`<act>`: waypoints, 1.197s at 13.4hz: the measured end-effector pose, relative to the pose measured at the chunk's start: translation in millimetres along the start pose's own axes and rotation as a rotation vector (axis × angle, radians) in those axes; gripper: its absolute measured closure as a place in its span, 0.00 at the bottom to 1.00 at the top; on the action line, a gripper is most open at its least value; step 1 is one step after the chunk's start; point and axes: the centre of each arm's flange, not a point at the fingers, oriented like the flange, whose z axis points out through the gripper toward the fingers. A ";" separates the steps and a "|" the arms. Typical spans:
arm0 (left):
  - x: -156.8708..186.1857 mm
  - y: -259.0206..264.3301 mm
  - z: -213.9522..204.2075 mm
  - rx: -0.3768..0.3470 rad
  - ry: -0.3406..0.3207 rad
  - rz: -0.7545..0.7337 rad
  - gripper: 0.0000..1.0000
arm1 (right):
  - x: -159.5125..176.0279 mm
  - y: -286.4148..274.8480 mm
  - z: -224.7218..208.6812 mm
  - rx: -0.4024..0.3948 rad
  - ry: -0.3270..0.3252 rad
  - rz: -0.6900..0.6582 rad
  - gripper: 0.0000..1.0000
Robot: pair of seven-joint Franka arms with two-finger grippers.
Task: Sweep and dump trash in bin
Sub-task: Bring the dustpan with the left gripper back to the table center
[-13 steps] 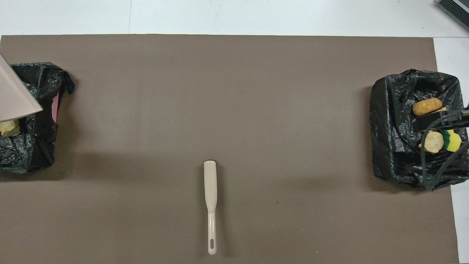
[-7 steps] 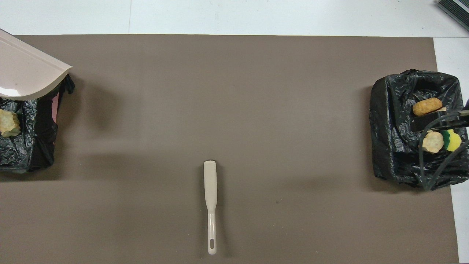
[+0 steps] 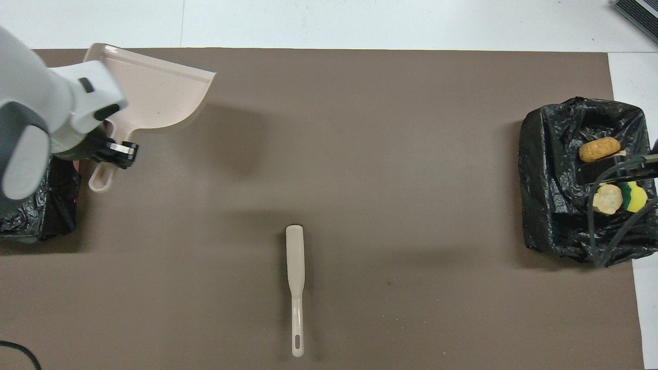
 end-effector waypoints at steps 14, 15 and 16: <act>39.1 233.9 150.6 -0.168 0.063 -0.117 0.69 | 0.0 0.0 0.0 0.000 0.000 0.000 0.00; 41.1 239.4 163.5 -0.168 0.058 -0.113 0.69 | 0.0 0.0 0.0 0.000 0.000 0.000 0.00; 42.1 243.8 171.4 -0.168 0.056 -0.109 0.69 | 0.0 0.0 0.0 0.000 0.000 0.000 0.00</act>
